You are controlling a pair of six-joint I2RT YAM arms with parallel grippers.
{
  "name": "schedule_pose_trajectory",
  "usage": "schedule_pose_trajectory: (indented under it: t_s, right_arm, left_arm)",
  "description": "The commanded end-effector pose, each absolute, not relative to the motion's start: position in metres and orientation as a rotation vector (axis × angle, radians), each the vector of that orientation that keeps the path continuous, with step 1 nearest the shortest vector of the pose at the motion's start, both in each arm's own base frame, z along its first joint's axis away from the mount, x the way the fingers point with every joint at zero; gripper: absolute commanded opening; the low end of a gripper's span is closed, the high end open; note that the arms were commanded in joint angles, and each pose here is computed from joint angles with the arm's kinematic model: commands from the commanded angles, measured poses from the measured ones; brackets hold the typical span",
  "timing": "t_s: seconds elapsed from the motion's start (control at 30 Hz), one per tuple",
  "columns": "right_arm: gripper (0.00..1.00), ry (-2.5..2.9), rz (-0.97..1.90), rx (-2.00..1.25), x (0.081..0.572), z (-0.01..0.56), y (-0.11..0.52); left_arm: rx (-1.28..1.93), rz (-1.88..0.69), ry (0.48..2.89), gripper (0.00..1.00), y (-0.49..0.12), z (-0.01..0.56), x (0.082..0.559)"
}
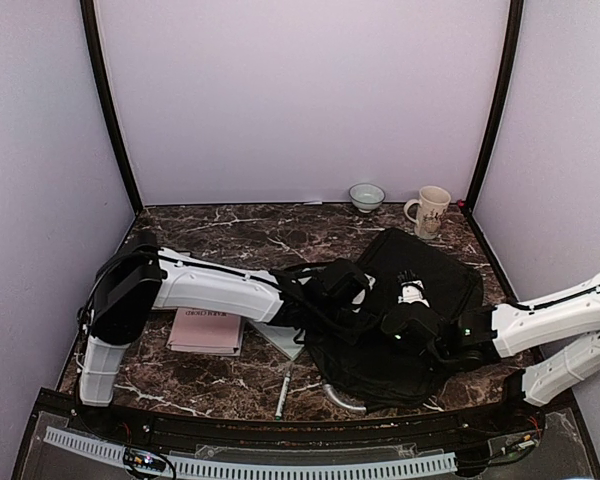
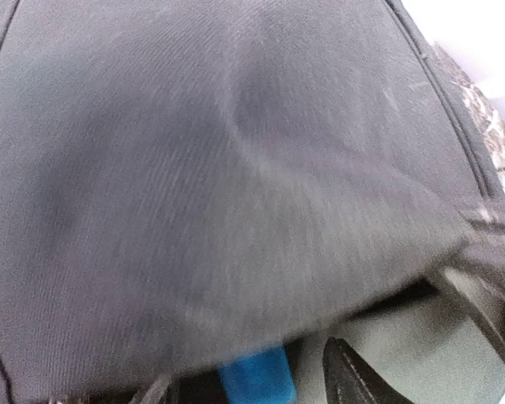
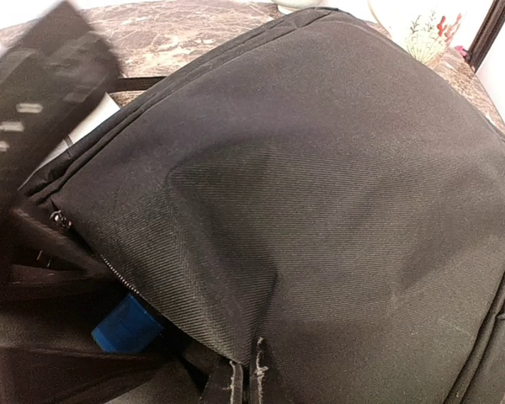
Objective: Pack the student bag
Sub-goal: Place the pen in the upper front pocket of the bag, then adjust the pen in the upper front pocket of the bag.
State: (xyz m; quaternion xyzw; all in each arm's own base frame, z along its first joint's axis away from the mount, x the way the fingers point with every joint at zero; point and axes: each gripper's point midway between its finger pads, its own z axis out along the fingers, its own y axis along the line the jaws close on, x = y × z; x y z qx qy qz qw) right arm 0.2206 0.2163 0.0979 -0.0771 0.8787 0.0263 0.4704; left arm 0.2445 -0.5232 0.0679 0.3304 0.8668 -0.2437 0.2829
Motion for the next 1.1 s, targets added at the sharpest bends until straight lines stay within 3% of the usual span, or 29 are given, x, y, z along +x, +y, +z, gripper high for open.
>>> schedule_pose_trajectory:
  t_s: [0.0,0.1,0.23,0.4,0.73,1.07]
  right_arm:
    - [0.00,2.103,0.146,-0.127,0.223,0.112,0.223]
    - [0.00,2.104,0.148,-0.123,0.222,0.112,0.221]
    - [0.00,2.102,0.152,-0.125,0.222,0.112,0.221]
    - [0.00,2.102,0.140,-0.125,0.223,0.112,0.221]
    - [0.00,2.109,0.139,-0.124,0.223,0.111,0.223]
    - [0.00,2.116,0.156,-0.137,0.222,0.110,0.227]
  left_arm:
    - [0.883,-0.735,2.246,0.62,-0.515,0.116,0.235]
    - [0.891,-0.723,2.230,0.59,-0.504,0.124,0.228]
    - [0.900,-0.691,2.197,0.37,-0.487,0.138,0.219]
    - [0.911,-0.666,2.194,0.22,-0.468,0.133,0.200]
    - [0.959,-0.713,2.241,0.14,-0.489,0.088,0.187]
    - [0.903,-0.714,2.253,0.11,-0.517,0.067,0.211]
